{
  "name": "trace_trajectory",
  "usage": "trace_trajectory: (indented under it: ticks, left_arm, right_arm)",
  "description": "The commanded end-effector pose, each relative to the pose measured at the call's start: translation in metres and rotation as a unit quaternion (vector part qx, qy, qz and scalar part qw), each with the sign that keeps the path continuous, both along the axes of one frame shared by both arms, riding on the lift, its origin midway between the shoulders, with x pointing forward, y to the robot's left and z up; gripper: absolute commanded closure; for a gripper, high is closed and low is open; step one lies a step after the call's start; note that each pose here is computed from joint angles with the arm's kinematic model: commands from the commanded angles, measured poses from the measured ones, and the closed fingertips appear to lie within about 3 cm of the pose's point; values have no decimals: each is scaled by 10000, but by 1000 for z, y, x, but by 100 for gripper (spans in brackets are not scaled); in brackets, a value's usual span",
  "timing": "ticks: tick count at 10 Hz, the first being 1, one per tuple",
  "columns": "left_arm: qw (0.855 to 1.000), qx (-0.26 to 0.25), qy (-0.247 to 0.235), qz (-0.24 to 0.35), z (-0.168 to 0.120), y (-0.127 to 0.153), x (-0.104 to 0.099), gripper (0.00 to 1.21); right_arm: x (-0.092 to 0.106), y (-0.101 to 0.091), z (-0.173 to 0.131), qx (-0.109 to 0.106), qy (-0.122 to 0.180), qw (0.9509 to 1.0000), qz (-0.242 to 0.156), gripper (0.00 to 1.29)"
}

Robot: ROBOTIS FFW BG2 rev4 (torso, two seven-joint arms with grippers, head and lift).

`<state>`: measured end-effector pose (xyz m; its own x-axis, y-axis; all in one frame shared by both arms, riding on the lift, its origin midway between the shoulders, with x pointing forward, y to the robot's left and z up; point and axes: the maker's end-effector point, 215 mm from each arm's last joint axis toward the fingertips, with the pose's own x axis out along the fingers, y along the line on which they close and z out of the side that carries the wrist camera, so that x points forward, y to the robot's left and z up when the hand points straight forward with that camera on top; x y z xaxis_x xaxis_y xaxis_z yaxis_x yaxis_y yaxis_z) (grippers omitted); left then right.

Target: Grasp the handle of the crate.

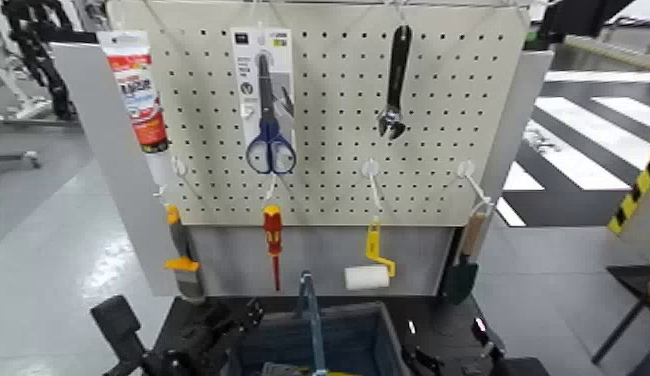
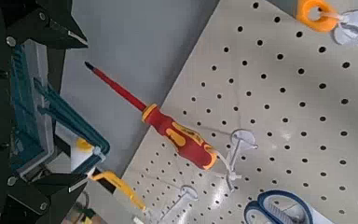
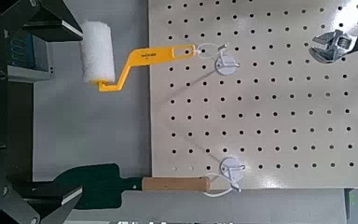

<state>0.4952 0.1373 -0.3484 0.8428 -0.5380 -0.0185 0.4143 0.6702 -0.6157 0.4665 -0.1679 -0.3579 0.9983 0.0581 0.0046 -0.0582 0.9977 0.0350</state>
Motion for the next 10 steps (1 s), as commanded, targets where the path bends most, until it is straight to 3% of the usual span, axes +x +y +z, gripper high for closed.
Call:
trace_trajectory:
  ticks: [1, 5, 10]
  left_arm:
    - [9971, -532, 300, -453, 5, -11, -4, 26]
    - [9620, -2139, 1084, -1304, 10, -54, -19, 26]
    - [9243, -2870, 1525, -2004, 26, -83, -22, 26]
  right_arm:
    - [0, 1, 0, 24, 0, 10000, 11, 15]
    - [0, 1, -1, 57, 22, 10000, 5, 15]
    - [0, 0, -2, 118, 14, 9999, -20, 15]
